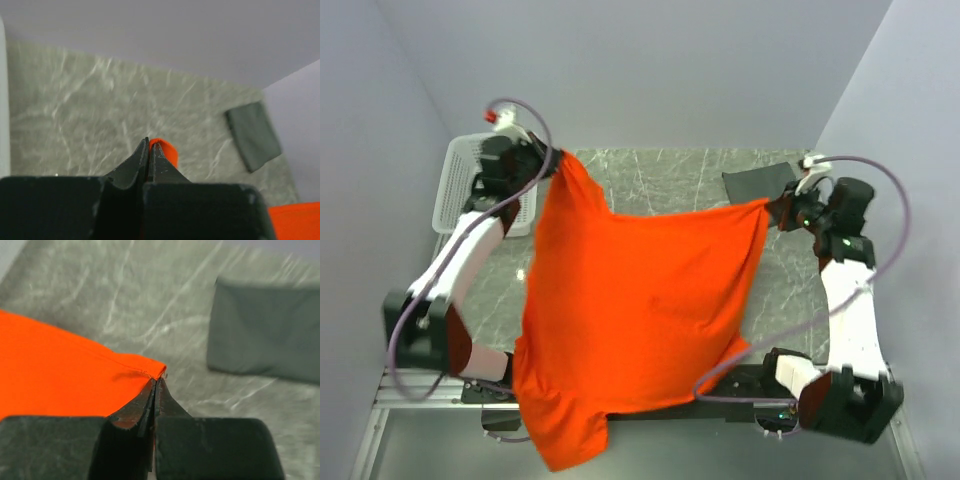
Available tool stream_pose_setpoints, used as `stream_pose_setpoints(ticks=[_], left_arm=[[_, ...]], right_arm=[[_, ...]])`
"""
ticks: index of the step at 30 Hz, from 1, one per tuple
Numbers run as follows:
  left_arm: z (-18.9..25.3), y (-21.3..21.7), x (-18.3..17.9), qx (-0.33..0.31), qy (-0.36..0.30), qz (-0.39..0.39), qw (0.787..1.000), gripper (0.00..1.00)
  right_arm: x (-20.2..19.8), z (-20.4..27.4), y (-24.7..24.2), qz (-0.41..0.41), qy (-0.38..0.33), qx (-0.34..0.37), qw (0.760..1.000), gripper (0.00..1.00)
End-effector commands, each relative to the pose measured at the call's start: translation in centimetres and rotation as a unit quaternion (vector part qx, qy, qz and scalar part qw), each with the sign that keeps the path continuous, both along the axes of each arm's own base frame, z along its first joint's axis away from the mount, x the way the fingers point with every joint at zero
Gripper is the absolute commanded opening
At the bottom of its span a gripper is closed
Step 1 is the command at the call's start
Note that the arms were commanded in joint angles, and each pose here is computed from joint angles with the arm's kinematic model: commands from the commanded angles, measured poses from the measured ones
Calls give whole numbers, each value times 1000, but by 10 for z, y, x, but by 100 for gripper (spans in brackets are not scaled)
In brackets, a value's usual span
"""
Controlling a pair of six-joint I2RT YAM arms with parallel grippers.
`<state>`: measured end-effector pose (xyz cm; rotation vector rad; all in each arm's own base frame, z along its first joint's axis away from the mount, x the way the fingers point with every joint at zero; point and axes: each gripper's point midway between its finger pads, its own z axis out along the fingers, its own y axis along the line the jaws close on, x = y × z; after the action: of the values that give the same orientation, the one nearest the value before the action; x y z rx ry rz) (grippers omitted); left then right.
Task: Fold and stack the t-shirts
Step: Flatten the tshirt out
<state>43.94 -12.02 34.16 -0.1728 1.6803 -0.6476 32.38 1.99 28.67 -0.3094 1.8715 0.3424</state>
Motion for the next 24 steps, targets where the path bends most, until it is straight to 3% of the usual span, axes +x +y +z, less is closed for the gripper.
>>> stream_pose_setpoints(ticks=[1,3,4,10,21,24], left_arm=[[-24,-18,37,-5,-13,-23,1000,1],[-43,-24,61,-2,8,-24,1000,1],[-86,-27,77,7,57,-20,998,1],[-138,-13,128,26,99,45,994,0],[-149,-8,154,54,107,66,991,0],[-135,3,149,63,90,90,990,0]], right_arm=[[41,-13,-2,21,-40,6,999,0],[68,-50,-13,12,5,5,1000,0],[76,-61,-16,11,19,1,1000,0],[129,-122,-29,4,123,7,992,0],[169,-135,-37,-12,139,10,990,0],[167,-123,-22,29,123,18,992,0]])
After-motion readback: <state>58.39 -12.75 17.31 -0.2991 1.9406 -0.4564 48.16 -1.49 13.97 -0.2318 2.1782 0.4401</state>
